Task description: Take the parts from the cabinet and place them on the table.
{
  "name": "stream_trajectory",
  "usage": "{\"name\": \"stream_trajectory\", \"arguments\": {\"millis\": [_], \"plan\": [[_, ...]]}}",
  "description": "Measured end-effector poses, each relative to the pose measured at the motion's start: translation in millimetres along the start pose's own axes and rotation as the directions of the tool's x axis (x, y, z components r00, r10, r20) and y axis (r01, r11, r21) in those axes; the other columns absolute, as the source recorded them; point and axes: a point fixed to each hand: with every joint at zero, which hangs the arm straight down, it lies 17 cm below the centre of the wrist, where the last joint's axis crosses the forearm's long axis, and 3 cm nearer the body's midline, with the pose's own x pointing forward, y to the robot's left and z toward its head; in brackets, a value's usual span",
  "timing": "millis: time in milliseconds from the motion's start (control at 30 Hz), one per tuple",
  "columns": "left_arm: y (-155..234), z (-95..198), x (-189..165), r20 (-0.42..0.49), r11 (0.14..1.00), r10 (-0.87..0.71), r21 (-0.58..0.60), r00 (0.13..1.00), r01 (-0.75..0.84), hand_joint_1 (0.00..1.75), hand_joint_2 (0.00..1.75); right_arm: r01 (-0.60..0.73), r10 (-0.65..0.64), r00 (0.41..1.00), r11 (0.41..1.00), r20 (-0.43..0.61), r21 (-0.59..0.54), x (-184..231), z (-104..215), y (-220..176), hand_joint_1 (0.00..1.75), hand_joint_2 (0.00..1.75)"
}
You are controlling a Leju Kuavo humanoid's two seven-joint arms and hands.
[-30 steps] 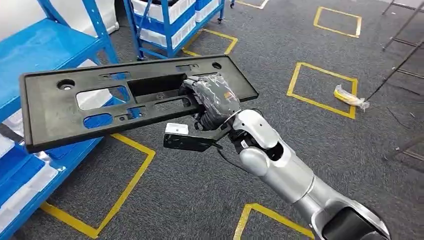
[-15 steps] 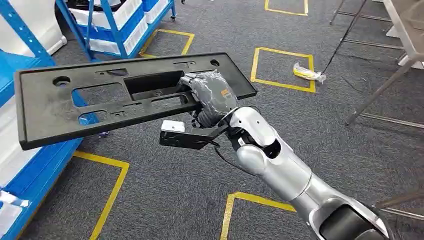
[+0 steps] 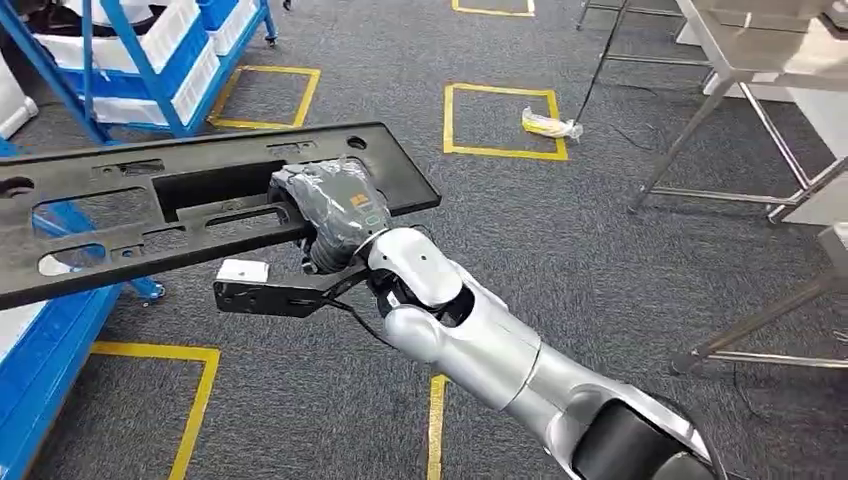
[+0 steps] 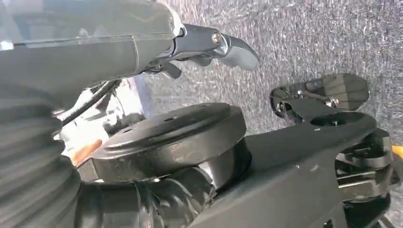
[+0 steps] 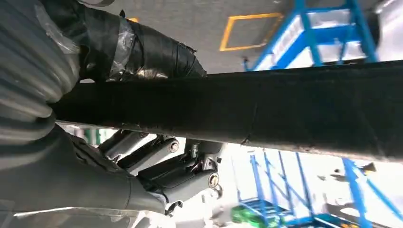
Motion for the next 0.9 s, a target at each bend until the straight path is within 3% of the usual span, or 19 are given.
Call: {"name": "stream_trajectory", "arguments": {"millis": [100, 433, 900], "plan": [[-1.3, -0.1, -2.4, -0.002, 1.0, -0.017, 0.007, 1.0, 0.017, 0.0, 1.75, 0.008, -0.008, 1.0, 1.0, -0.013, 0.0, -9.8, 5.8, -1.5, 1.75, 1.75], [2.4, 0.3, 6.3, 0.015, 0.999, -0.018, 0.028, 1.0, 0.018, 0.0, 1.75, -0.005, 0.008, 0.998, 0.999, -0.065, 0.048, -73.4, 66.9, -10.7, 1.75, 1.75], [0.9, 0.3, 4.2, 0.007, 0.999, -0.007, 0.032, 1.0, 0.007, 0.0, 1.75, -0.026, 0.029, 0.998, 0.998, -0.052, 0.05, -77.2, 67.0, -19.3, 1.75, 1.75]]}}
